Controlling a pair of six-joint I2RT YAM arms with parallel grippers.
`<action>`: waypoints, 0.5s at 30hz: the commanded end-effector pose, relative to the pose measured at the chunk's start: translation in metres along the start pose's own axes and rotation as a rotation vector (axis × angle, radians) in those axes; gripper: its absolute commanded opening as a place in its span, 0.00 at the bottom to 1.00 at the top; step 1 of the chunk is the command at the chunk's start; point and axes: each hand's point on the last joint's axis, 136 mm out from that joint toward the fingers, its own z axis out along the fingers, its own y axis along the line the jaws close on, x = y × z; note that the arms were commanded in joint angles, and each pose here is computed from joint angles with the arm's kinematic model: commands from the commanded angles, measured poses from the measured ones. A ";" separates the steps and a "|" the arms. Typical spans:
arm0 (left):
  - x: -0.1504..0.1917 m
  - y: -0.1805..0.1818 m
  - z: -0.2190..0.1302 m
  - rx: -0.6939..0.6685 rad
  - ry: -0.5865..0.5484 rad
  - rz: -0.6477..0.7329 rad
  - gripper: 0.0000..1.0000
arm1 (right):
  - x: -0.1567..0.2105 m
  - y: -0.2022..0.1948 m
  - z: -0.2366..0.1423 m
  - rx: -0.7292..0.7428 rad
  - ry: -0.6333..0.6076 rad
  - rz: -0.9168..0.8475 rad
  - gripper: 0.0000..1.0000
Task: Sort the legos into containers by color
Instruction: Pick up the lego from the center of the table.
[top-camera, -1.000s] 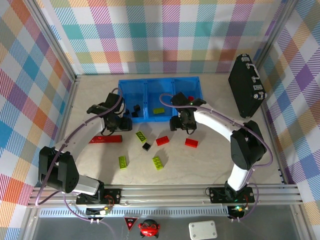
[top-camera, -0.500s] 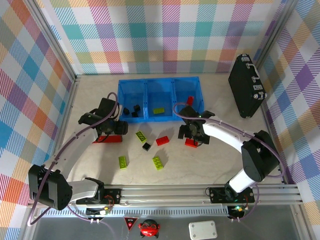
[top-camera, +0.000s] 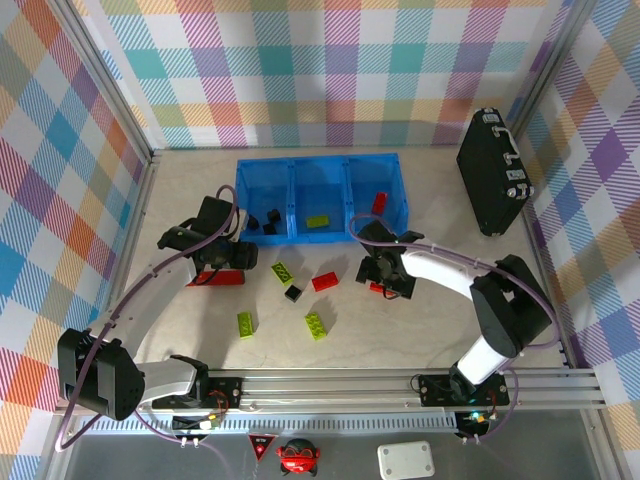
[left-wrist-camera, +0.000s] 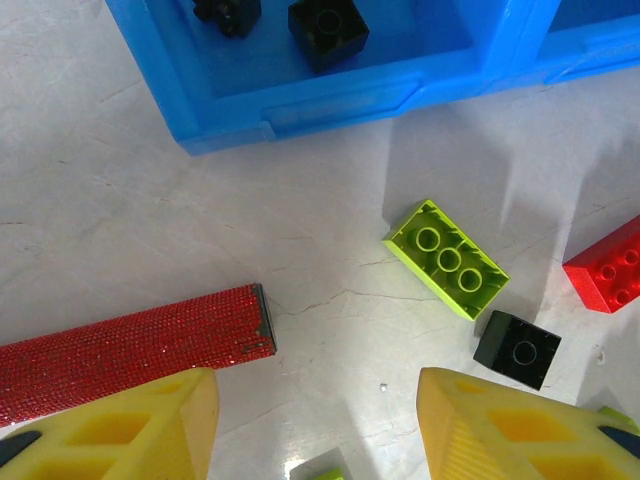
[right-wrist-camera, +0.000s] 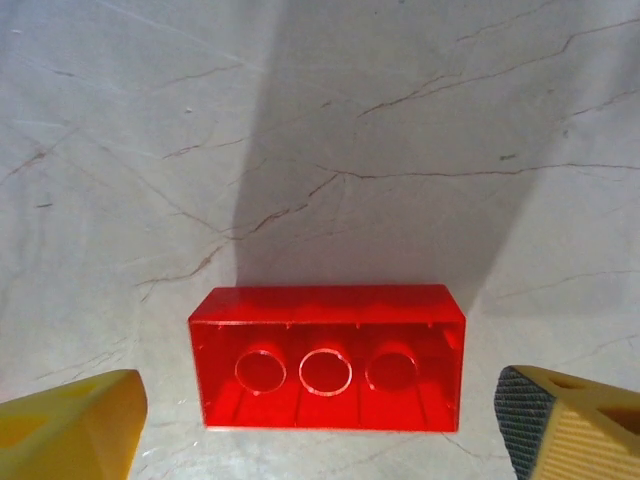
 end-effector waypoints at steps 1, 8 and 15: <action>0.001 -0.006 -0.003 0.028 -0.017 0.015 0.55 | 0.000 0.004 0.006 0.010 0.007 0.014 0.88; 0.001 -0.007 -0.003 0.039 -0.018 0.014 0.55 | -0.002 0.004 0.008 0.030 0.004 -0.004 0.79; 0.000 -0.009 -0.003 0.050 -0.019 0.011 0.55 | -0.003 0.003 0.004 0.043 0.004 -0.026 0.67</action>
